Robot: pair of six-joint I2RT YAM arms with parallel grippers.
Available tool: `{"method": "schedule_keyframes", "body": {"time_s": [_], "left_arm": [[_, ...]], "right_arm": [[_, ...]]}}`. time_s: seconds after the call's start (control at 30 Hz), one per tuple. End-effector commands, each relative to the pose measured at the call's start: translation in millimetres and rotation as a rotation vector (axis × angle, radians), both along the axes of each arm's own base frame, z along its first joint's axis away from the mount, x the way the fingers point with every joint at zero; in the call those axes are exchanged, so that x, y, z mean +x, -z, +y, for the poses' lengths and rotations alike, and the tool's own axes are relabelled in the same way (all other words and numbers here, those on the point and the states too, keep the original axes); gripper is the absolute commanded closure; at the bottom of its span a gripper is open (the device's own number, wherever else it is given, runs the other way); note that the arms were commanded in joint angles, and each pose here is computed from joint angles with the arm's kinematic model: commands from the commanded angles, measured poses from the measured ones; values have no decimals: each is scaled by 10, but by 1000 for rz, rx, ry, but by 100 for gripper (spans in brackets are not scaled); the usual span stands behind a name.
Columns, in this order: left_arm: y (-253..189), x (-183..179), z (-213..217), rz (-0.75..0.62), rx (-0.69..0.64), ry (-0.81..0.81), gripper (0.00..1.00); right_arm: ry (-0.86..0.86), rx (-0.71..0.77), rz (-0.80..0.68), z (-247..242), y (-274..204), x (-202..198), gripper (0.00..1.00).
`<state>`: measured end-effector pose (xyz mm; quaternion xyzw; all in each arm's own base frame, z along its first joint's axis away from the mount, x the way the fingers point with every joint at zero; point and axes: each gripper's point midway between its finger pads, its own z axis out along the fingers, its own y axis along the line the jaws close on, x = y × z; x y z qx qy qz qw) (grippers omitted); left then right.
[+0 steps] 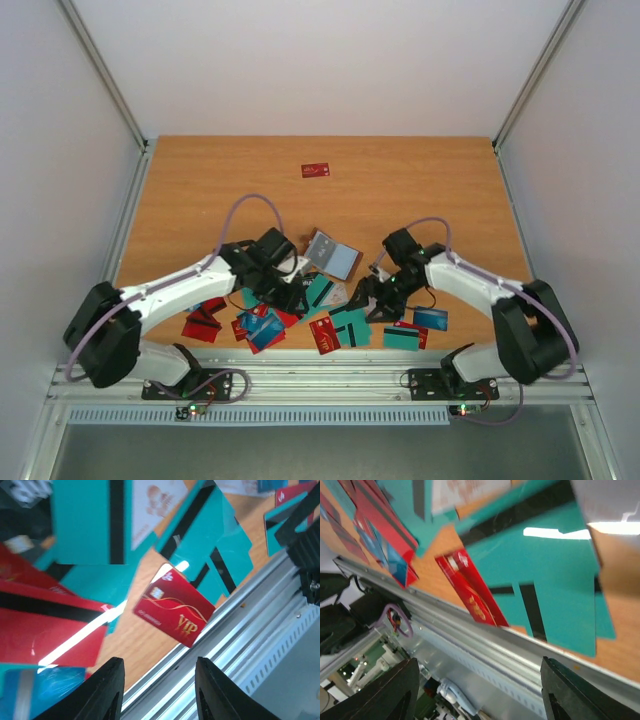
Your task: Put the credit cards into the card holder
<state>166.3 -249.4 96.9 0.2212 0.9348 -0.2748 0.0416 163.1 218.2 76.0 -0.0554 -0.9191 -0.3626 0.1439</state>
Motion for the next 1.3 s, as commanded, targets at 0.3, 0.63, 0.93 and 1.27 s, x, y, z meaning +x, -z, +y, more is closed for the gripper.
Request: {"method": "schedule_keyframes", "body": {"time_s": [0.3,0.63,0.93,1.27], "left_arm": [[251,-51,-741,83,-20,130,60],[694,7,-737,136,82,122,60],[877,-64,-695,165,94,132,60],[947,-152,-674,183,96,130,60]], "right_arm": [[205,-15,53,82,197,-631,28],[197,-62,-58,282,316,-709,29],[210,-97,-98,350,429,-773,30],[225,-73,-107,495,590,-773,32]]}}
